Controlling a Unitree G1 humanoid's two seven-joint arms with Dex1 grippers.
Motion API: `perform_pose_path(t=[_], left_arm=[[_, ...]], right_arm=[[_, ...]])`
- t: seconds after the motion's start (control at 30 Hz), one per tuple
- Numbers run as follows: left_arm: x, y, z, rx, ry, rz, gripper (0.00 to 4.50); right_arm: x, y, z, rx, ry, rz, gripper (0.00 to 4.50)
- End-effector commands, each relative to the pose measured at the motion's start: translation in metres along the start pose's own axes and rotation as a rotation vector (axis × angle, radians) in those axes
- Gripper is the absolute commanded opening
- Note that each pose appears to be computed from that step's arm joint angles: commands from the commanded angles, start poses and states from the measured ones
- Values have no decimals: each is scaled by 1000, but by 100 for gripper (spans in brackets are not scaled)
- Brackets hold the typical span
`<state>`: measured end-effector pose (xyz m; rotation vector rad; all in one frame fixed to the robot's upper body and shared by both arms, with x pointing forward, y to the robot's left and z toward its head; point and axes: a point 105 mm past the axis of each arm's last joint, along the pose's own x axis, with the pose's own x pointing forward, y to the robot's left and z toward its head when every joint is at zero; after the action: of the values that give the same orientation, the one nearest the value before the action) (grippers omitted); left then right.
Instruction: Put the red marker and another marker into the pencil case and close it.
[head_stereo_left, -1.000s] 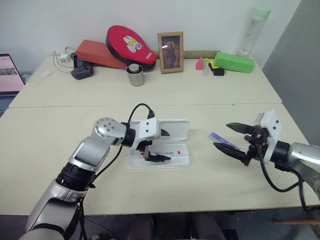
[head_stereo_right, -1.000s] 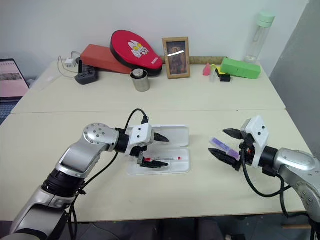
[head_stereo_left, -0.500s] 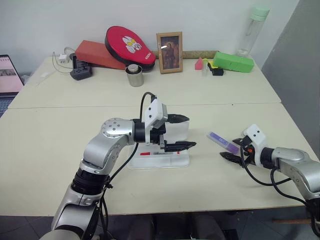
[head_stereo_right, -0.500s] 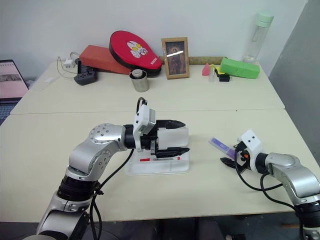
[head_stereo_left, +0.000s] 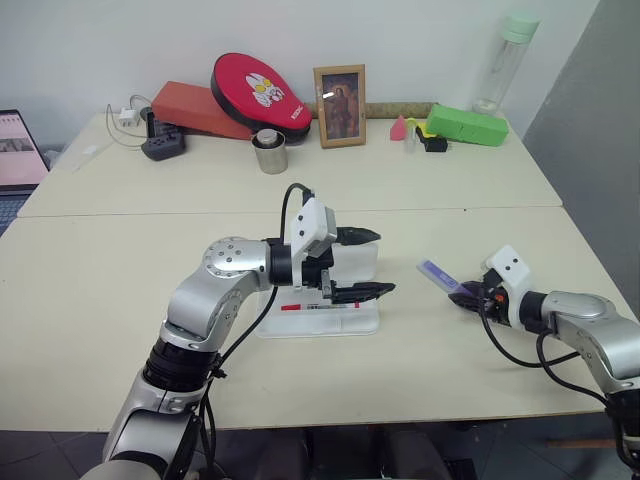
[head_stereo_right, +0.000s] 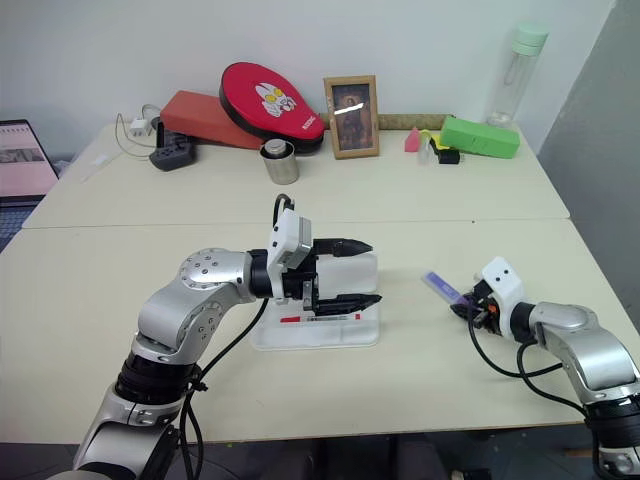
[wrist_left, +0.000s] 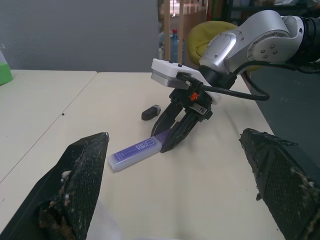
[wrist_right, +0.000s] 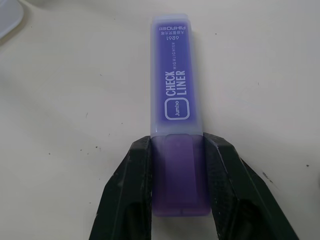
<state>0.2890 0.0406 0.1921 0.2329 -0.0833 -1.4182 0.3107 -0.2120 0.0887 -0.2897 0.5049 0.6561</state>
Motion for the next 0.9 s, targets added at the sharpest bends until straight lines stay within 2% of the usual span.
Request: perform_pose_path(t=[0.03,0.1,0.23,0.33,0.4,0.47,0.53,0.67,0.9], left_arm=[[1,-1,9,53,-11,-15,450],[-8,1,7,59,12,-7,450],[-33,-2,0,45,82,10,450],[-61,-9,-3,-1,131,28,450],[-72,-12,-3,-24,145,34,450],[-102,-17,1,-86,158,77,450],[-126,-22,-4,-101,229,122,450],[-161,-36,-15,-139,345,161,450],[-188,-43,-19,-169,416,238,450]], right_arm=[[-6,4,13,-37,-39,10,108],[-18,10,30,-90,-92,39,108],[-37,47,58,-205,-186,215,108],[-41,76,76,-290,-227,321,108],[-41,84,82,-317,-235,345,108],[-22,116,86,-386,-219,456,108],[-1,140,92,-431,-215,528,108],[38,159,102,-500,-181,555,108],[63,177,117,-585,-164,605,108]])
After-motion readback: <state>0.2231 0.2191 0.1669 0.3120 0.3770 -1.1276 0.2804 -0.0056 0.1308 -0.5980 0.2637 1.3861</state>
